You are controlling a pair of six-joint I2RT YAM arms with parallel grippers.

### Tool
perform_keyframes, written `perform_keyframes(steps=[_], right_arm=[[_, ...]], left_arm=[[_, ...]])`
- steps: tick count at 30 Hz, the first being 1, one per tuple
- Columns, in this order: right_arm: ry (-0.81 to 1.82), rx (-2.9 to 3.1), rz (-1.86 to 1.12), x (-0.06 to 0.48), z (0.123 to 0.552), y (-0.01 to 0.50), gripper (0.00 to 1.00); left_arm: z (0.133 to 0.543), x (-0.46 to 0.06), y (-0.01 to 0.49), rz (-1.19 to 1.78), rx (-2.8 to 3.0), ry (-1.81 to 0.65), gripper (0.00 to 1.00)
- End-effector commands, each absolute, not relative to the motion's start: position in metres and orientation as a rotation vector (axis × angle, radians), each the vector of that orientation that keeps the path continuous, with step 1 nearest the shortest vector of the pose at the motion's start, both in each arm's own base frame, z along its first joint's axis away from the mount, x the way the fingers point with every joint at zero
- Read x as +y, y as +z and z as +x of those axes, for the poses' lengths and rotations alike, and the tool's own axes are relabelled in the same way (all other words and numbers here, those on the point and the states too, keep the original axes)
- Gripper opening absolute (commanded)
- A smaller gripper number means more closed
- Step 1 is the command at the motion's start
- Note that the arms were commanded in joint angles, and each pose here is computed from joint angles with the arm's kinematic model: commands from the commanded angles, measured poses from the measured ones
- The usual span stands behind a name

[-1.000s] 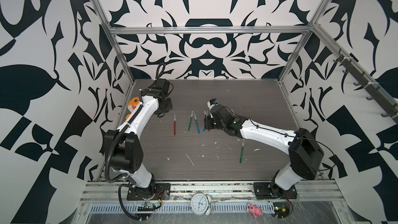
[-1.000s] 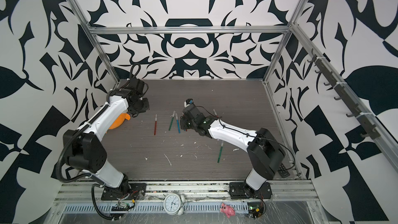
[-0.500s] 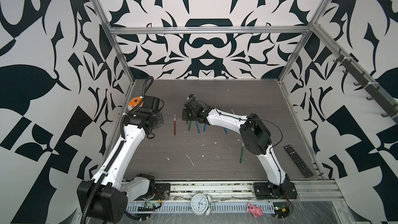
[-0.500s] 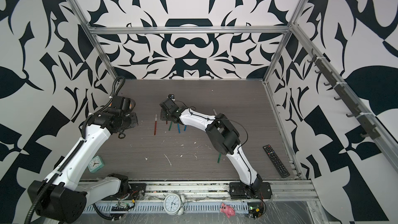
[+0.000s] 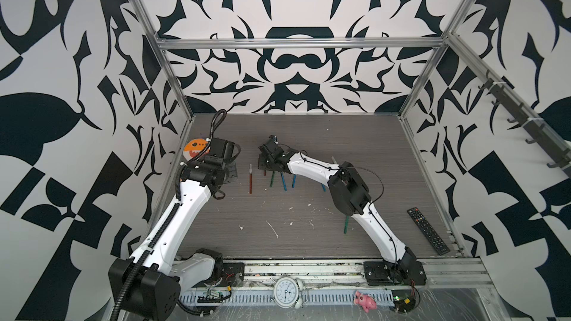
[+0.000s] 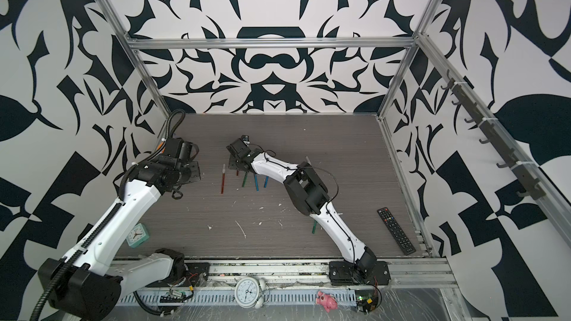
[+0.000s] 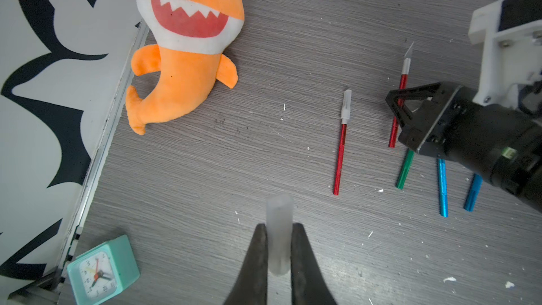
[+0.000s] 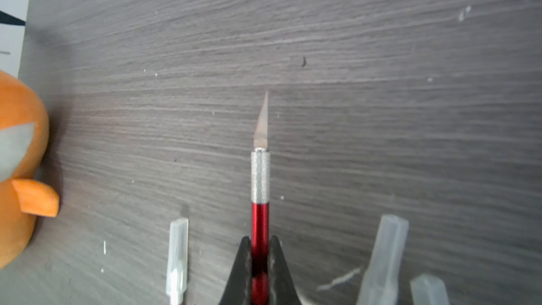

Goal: Remove protective caps from carving knives
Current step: Place the carving knife at the center of the board.

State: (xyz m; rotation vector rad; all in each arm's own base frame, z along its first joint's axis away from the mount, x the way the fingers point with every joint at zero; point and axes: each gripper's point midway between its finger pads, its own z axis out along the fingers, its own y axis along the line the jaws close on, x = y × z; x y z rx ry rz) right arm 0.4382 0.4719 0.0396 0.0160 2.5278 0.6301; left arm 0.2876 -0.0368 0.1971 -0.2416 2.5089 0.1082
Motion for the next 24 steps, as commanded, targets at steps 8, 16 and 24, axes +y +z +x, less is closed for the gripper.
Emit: perform_keyframes(steps=[8, 16, 24], right_arm=[[0.638, 2.539, 0.081, 0.477, 0.446, 0.042, 0.1], [0.618, 2.55, 0.105, 0.474, 0.445, 0.035, 0.3], [0.673, 2.486, 0.088, 0.48, 0.45, 0.072, 0.35]], left_arm=[[0.284, -0.034, 0.198, -0.226, 2.505, 0.146, 0.0], [0.283, -0.034, 0.199, -0.221, 2.501, 0.15, 0.0], [0.283, -0.034, 0.198, -0.219, 2.503, 0.155, 0.0]])
